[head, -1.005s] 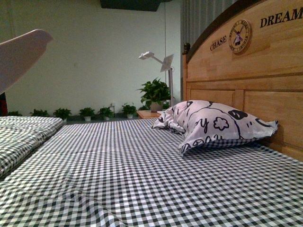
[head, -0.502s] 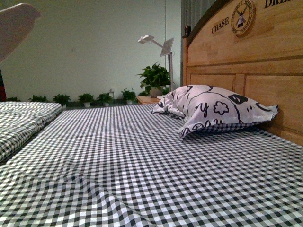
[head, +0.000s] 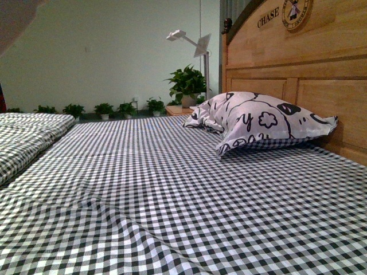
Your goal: Clean up trash
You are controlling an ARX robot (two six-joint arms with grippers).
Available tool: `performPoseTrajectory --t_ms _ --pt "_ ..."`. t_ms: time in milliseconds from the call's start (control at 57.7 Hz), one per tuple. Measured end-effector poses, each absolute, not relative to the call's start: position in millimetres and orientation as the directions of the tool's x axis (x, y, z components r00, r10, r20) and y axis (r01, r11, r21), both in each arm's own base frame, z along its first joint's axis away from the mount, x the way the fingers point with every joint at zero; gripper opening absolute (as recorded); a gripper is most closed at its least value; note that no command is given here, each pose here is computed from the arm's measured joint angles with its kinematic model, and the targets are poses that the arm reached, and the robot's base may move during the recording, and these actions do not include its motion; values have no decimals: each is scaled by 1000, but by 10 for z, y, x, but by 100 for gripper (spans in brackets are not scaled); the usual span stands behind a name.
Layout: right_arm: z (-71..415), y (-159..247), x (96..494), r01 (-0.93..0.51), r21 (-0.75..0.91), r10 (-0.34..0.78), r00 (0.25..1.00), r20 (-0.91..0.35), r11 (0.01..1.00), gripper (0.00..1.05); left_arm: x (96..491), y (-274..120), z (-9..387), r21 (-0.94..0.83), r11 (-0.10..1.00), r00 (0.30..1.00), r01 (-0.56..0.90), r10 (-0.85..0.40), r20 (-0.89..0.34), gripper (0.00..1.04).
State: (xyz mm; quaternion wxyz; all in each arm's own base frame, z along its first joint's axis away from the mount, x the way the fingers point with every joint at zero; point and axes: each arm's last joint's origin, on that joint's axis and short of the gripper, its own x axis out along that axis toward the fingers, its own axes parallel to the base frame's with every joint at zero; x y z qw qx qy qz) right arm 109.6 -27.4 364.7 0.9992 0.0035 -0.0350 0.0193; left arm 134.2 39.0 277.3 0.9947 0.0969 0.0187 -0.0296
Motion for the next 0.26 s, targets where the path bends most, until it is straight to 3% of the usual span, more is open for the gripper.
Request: performPoseTrajectory --t_ms 260 --pt "3648 -274 1097 -39 6 38 997 70 999 22 1342 390 2773 192 979 998 63 -55 -43 28"
